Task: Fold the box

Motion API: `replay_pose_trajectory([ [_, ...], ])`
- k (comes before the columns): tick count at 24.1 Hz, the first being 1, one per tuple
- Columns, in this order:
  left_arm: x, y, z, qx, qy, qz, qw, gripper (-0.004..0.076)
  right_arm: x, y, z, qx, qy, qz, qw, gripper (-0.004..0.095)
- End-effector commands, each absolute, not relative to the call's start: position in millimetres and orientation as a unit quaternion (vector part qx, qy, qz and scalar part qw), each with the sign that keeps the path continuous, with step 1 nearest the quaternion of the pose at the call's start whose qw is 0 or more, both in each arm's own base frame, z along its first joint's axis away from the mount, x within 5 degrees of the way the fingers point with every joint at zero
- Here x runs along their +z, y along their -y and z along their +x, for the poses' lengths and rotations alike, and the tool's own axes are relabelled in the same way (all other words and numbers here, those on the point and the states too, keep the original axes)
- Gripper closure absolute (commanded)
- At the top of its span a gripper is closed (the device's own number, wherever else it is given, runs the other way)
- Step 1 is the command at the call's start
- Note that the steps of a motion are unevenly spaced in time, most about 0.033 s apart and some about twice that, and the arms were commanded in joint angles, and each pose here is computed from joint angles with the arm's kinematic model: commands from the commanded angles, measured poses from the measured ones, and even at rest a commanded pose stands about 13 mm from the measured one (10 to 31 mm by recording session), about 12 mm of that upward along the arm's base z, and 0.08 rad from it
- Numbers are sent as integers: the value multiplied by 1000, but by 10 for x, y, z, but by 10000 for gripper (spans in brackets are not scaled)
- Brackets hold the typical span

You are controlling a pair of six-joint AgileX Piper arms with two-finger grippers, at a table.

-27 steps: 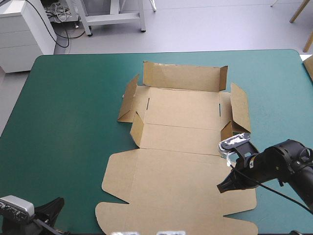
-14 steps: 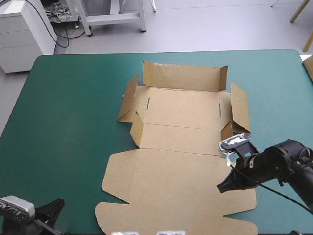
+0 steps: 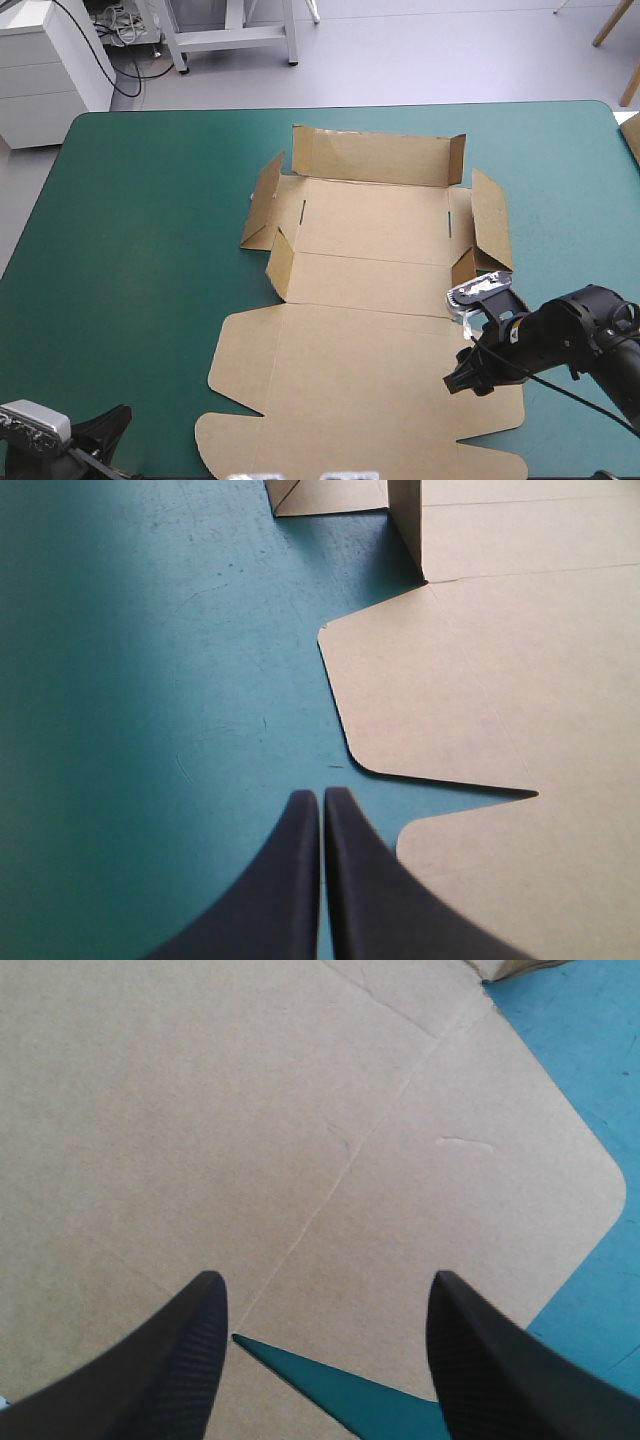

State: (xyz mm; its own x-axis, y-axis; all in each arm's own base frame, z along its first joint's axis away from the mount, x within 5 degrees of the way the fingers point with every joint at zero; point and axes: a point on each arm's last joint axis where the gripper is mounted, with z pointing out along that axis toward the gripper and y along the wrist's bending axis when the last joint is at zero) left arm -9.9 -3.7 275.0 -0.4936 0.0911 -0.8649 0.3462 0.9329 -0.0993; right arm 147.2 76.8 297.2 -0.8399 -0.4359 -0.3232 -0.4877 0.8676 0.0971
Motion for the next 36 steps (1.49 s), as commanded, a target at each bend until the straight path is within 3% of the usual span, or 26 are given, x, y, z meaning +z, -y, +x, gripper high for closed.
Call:
replay_pose_trajectory([
  [1,2859,54,-73,-144,-838,124,511,731,3127,-767,1492,87,-951,-242,172,357],
  [3,2859,54,-73,-144,-838,124,511,731,3293,-769,1531,90,-952,-212,199,357],
  [8,2859,54,-73,-144,-838,124,511,731,3790,-667,1631,44,-939,-171,293,357],
  [11,2859,54,-73,-144,-838,124,511,731,3897,-670,1707,35,-937,-163,308,357],
  [25,2855,53,-75,-143,-839,124,509,731,3407,-896,2464,-28,-965,-164,202,357],
  [30,2855,53,-75,-143,-839,124,509,731,3275,-785,2758,-10,-978,-114,172,357],
  [34,2855,53,-75,-143,-839,124,509,731,3099,-672,2951,44,-983,-97,152,357],
  [36,2855,53,-75,-143,-839,124,509,731,3046,-689,3029,45,-981,-96,164,357],
])
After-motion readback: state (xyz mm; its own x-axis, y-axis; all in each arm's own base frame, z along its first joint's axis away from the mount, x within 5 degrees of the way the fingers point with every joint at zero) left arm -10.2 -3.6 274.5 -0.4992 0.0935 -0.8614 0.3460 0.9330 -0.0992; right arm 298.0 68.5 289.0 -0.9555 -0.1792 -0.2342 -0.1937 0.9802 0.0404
